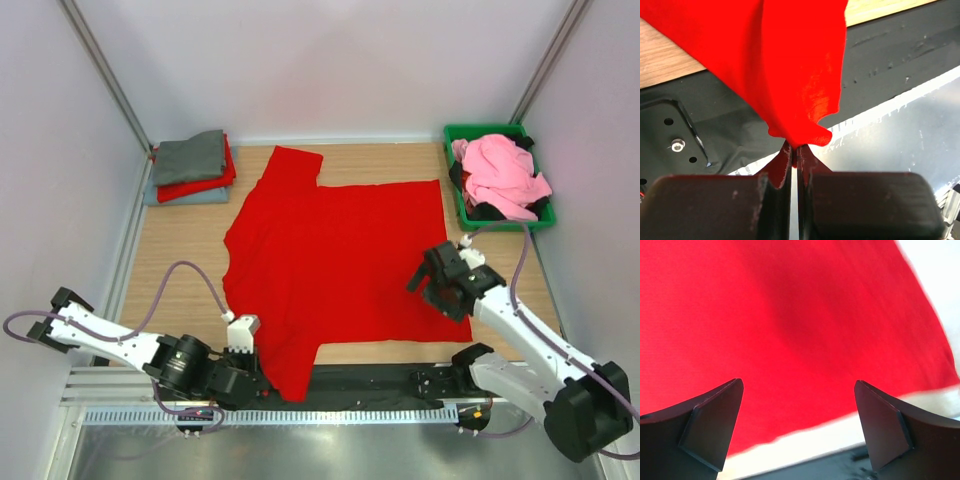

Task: Fold and stack the t-shirts
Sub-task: Fold the tshirt

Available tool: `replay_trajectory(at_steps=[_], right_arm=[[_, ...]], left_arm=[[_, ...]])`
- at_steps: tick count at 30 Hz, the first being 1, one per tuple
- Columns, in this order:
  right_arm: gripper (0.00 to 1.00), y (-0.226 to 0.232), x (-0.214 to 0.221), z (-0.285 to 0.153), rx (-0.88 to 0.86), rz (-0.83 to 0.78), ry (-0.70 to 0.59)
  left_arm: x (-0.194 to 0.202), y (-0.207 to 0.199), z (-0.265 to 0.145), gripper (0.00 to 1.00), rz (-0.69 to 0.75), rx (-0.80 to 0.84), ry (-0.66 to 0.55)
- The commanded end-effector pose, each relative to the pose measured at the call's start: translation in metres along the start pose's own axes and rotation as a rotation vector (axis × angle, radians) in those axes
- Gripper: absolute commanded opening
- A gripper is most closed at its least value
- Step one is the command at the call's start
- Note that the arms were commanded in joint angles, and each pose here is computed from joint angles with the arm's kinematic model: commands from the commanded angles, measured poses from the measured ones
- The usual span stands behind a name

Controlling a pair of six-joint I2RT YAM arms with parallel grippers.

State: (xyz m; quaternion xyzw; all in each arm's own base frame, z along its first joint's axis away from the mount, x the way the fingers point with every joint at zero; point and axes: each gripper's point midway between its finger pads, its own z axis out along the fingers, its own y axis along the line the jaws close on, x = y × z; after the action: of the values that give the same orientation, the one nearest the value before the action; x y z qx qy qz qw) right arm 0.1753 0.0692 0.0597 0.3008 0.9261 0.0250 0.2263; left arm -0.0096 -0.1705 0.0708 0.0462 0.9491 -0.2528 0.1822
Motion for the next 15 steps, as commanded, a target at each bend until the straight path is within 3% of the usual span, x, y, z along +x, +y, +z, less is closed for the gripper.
replay_trajectory(at_steps=[1,4,11,15], right_arm=[[1.00,0.035,-0.052,-0.015,-0.134,-0.015,-0.059],[1.00,0.010,-0.038,0.003,-0.067,0.130,0.095],[0.96,-0.037,-0.006,0.008,-0.025,0.451,0.038],[0.93,-0.053,-0.007,-0.004,0.019,0.493,-0.019]], left_arm=[[-0.015,-0.002,0.001,0.00,-0.003,0.022,-0.079],[-0.019,-0.005,0.000,0.00,-0.005,0.035,-0.097],[-0.018,-0.005,0.002,0.00,-0.009,0.039,-0.097],[-0.016,-0.004,0.002,0.00,0.000,0.034,-0.090]])
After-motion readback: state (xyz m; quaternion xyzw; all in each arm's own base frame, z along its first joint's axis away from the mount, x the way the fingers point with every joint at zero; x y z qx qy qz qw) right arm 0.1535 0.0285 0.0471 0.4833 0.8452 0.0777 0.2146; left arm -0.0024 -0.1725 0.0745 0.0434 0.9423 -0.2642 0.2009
